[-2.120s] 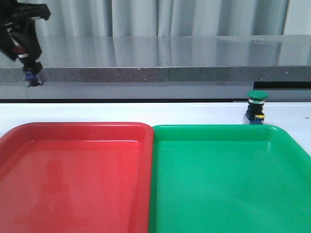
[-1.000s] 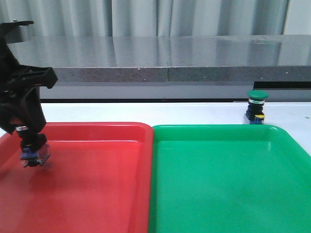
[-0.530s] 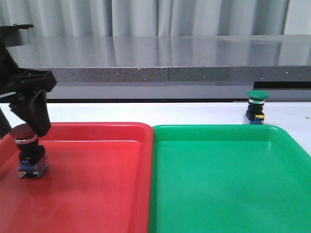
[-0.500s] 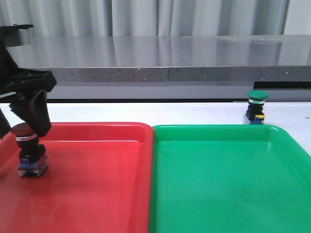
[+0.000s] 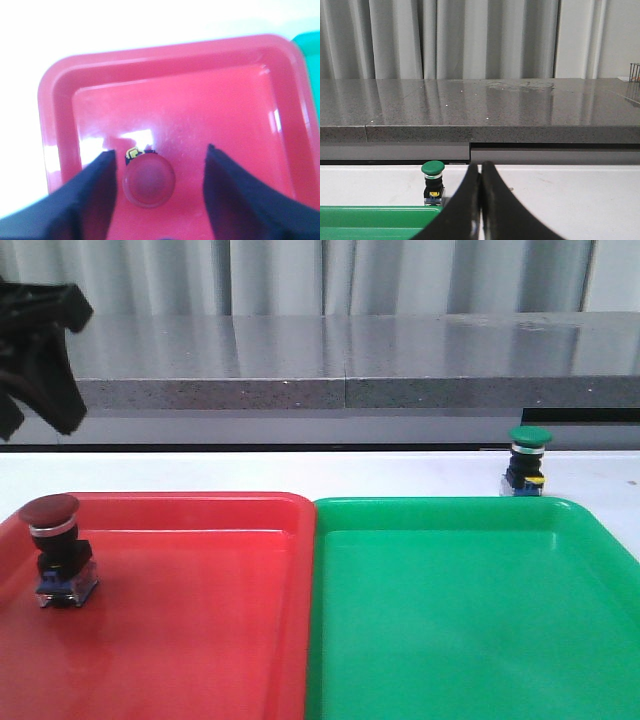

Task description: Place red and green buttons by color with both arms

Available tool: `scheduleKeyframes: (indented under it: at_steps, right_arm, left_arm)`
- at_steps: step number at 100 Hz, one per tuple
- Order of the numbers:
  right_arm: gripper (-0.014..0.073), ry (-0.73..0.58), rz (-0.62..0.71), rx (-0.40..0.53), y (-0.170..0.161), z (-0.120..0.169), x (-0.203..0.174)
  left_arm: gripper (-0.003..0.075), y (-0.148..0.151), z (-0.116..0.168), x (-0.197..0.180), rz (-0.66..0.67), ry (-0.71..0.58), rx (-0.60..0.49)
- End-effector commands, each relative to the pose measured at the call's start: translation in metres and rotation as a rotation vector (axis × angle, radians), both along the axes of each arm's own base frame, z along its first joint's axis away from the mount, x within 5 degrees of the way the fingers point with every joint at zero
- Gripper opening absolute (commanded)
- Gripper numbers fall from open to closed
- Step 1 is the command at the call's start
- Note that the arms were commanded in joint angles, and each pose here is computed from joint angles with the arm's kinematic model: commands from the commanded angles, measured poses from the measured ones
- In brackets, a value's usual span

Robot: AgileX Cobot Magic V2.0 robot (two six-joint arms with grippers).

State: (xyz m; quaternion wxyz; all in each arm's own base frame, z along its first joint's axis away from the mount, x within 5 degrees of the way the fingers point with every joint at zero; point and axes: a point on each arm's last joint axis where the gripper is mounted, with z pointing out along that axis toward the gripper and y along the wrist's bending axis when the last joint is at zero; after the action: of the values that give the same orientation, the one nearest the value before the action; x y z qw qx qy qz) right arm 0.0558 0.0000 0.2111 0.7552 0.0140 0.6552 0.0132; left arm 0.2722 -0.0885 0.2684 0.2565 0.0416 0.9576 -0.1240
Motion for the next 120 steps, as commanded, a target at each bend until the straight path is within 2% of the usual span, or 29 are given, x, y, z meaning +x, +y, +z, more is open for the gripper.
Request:
scheduleKeyframes:
  at_steps: [1, 13, 21, 49, 83, 120]
  right_arm:
    - [-0.0064, -0.117, 0.001, -0.015, 0.001, 0.014, -0.005]
    - [-0.0064, -0.117, 0.001, -0.015, 0.001, 0.014, -0.005]
    - [-0.0064, -0.117, 0.001, -0.015, 0.001, 0.014, -0.005]
    - [-0.0064, -0.117, 0.001, -0.015, 0.001, 0.014, -0.005]
    - [-0.0064, -0.117, 0.001, -0.015, 0.001, 0.014, -0.005]
    - [-0.0064, -0.117, 0.001, -0.015, 0.001, 0.014, -0.005]
  left_arm:
    - [0.0221, 0.0, 0.035, -0.01, 0.009, -0.146, -0.055]
    - [0.0055, 0.004, 0.056, -0.02, 0.015, -0.246, -0.082]
    - [-0.0022, 0.007, 0.065, -0.03, 0.014, -0.301, -0.091]
    - [-0.002, 0.025, 0.078, -0.073, 0.001, -0.474, -0.043]
    - [-0.002, 0.044, 0.075, -0.132, 0.032, -0.741, -0.114]
    - [-0.002, 0.059, 0.044, -0.179, 0.039, -0.804, -0.131]
